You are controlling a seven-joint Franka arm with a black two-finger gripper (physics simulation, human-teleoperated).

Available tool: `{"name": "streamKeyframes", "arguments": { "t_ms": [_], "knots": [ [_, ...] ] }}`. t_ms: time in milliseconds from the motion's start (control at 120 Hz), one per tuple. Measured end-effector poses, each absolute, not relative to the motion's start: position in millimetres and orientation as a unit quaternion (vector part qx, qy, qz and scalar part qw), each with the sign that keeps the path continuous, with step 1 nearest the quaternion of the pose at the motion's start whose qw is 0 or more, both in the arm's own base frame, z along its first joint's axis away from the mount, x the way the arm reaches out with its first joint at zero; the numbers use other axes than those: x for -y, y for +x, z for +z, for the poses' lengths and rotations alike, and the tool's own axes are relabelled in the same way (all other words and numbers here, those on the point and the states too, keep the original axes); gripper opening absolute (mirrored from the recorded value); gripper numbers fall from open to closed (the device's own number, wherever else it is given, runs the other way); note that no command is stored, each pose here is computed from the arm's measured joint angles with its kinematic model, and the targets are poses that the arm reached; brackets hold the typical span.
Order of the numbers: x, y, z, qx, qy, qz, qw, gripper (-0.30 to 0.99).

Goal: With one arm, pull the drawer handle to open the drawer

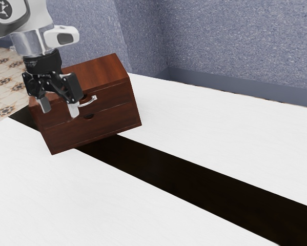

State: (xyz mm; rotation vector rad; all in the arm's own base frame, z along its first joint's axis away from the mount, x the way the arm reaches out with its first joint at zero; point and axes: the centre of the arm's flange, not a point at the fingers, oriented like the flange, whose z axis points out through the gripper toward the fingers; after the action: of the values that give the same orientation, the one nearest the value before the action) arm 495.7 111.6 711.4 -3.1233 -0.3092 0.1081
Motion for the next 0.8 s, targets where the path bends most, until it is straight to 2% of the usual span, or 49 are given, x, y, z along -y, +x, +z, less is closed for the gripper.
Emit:
{"name": "streamKeyframes", "arguments": {
  "t_ms": [217,417,633,800],
  "knots": [
    [-96.6,502.6,721.4,0.087,-0.996,-0.002,0.005,0.69],
    [-81.5,495.3,726.0,0.089,-0.996,0.007,-0.012,0.69],
    [-65.5,424.3,710.7,0.102,-0.994,-0.02,0.014,0.69],
    [-55.9,407.8,684.8,0.014,-0.997,-0.063,0.043,0.69]
  ]
}}
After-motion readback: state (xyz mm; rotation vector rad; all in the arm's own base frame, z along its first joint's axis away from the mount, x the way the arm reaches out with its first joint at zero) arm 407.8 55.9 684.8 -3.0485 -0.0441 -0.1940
